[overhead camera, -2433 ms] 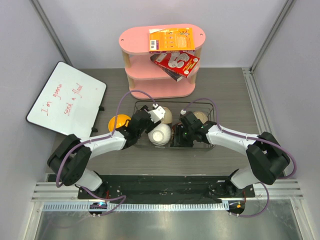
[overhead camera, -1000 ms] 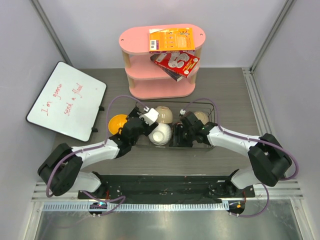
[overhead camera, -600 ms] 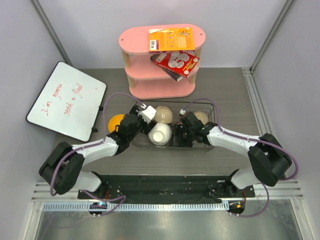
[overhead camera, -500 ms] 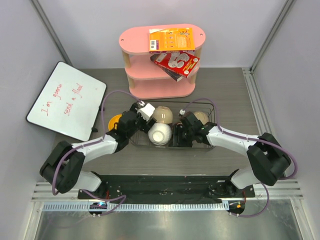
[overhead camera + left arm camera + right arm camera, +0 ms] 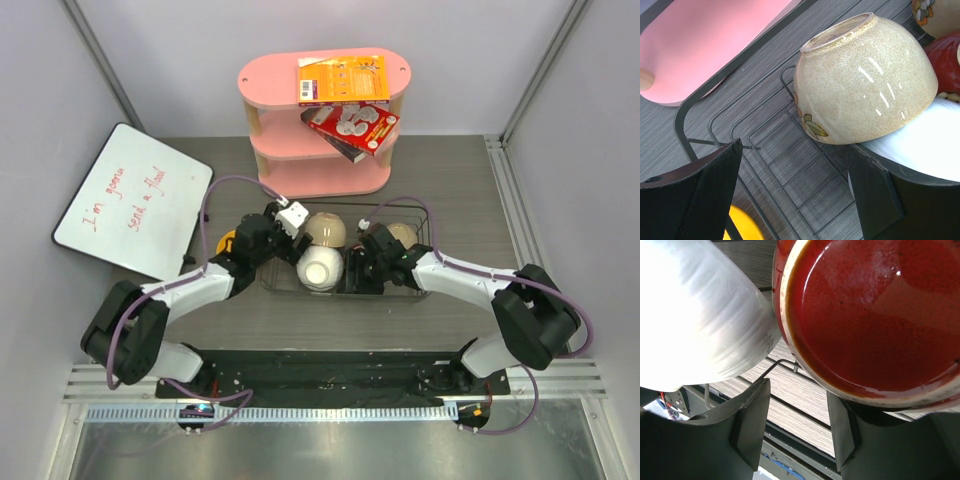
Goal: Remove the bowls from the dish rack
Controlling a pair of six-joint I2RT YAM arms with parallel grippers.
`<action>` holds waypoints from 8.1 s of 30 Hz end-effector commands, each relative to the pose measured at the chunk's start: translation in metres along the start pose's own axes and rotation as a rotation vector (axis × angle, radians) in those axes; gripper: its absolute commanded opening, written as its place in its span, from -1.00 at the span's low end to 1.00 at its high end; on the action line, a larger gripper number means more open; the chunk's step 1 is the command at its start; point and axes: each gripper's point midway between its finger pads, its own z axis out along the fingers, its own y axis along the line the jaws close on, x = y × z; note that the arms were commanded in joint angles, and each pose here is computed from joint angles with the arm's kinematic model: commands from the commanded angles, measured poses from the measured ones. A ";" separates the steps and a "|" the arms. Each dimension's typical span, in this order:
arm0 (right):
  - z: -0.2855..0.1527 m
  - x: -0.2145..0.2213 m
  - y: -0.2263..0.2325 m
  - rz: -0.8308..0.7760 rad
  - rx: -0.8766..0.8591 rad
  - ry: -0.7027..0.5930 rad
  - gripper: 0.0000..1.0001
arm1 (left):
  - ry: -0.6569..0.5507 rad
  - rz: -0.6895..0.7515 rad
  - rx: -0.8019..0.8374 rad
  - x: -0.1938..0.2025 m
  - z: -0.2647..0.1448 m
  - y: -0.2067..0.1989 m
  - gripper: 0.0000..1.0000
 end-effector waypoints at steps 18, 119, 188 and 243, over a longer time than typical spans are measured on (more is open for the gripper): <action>0.009 0.017 0.001 -0.032 -0.036 0.077 0.10 | -0.195 -0.186 -0.052 -0.031 0.022 0.009 0.63; -0.034 -0.141 -0.013 -0.728 0.941 -0.491 0.54 | 0.011 -0.181 -0.290 -0.069 -0.006 0.061 0.79; -0.109 -0.119 0.217 -0.697 0.303 -0.600 -0.98 | -0.154 -0.444 -0.864 -0.102 -0.104 0.165 0.91; 0.062 -0.142 0.209 -0.361 0.124 -0.191 -0.41 | -0.173 -0.825 -0.937 -0.037 -0.250 0.126 0.51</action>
